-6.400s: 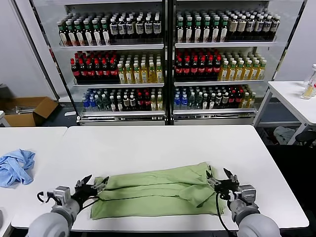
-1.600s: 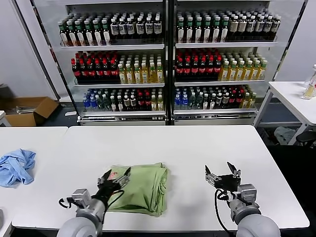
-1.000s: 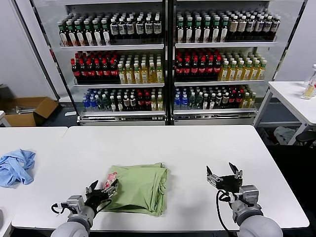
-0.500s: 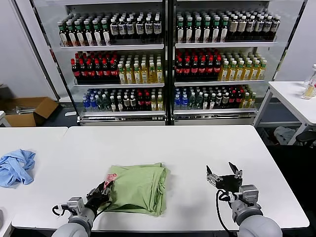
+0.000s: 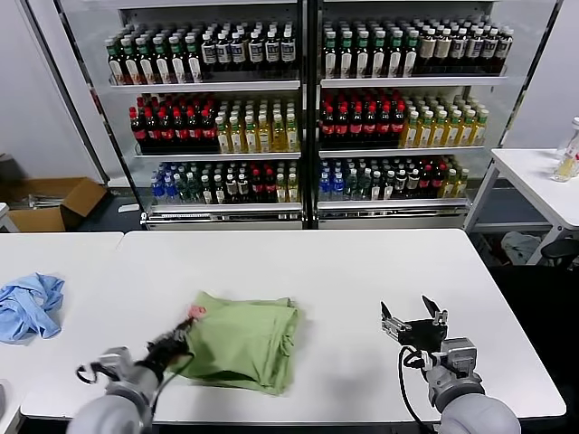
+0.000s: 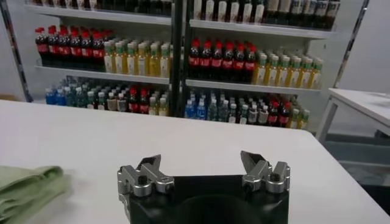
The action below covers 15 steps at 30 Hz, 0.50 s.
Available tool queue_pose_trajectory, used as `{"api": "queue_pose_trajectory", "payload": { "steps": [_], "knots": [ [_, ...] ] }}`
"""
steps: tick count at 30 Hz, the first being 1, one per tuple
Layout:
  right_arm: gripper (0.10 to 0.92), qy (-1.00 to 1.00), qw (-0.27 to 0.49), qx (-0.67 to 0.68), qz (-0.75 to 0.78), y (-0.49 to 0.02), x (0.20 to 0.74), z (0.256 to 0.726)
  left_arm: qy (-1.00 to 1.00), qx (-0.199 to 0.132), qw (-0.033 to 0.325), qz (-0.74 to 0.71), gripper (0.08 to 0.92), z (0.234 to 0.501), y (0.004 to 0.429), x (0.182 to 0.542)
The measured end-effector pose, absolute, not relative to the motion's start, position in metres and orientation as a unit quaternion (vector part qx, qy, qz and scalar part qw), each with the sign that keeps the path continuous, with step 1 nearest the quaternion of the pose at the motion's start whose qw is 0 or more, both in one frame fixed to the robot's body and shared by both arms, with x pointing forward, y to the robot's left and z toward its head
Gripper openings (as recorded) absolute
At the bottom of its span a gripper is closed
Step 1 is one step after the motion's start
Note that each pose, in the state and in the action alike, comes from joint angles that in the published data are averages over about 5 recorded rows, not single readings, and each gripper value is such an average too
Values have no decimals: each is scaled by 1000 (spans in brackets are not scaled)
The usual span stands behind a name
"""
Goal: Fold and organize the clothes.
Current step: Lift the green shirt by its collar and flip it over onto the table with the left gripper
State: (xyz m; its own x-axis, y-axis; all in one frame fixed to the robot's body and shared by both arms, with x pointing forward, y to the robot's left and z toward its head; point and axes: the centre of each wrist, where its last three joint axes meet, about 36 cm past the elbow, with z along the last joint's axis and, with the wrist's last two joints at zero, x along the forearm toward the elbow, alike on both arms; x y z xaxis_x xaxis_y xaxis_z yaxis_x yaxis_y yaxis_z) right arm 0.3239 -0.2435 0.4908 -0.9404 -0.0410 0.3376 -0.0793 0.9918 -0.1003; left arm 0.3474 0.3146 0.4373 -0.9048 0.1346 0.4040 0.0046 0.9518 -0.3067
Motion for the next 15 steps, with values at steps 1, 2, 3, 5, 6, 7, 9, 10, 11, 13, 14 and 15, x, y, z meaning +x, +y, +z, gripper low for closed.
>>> {"api": "queue_pose_trajectory", "payload": {
  "steps": [1, 2, 3, 5, 6, 7, 9, 10, 11, 13, 14, 15],
  "knots": [
    [823, -983, 170, 31, 56, -244, 324, 491, -965, -33, 208, 159, 85, 445, 323, 347],
    [823, -983, 170, 31, 56, -244, 324, 490, -965, -29, 202, 166, 85, 451, 332, 347],
    [823, -983, 171, 31, 56, -244, 325, 490, -965, -24, 196, 173, 85, 458, 341, 346],
    [823, -983, 171, 31, 55, -243, 325, 489, -965, -12, 184, 185, 85, 471, 362, 344],
    [823, -983, 171, 32, 55, -243, 326, 489, -965, -5, 178, 190, 85, 477, 373, 343],
    [823, -983, 171, 32, 55, -243, 326, 489, -965, 2, 173, 196, 85, 482, 384, 341],
    [823, -983, 172, 34, 56, -242, 325, 489, -965, 15, 162, 206, 85, 493, 403, 339],
    [823, -983, 172, 34, 57, -242, 325, 489, -964, 20, 157, 212, 85, 498, 411, 339],
    [823, -983, 172, 34, 57, -242, 324, 489, -964, 24, 152, 217, 85, 503, 416, 338],
    [823, -983, 172, 34, 58, -242, 324, 490, -963, 26, 142, 227, 85, 511, 422, 337],
    [823, -983, 172, 34, 59, -243, 323, 490, -963, 25, 138, 232, 85, 514, 421, 338],
    [823, -983, 172, 33, 60, -243, 323, 490, -962, 21, 135, 236, 85, 517, 419, 338]
  ]
}}
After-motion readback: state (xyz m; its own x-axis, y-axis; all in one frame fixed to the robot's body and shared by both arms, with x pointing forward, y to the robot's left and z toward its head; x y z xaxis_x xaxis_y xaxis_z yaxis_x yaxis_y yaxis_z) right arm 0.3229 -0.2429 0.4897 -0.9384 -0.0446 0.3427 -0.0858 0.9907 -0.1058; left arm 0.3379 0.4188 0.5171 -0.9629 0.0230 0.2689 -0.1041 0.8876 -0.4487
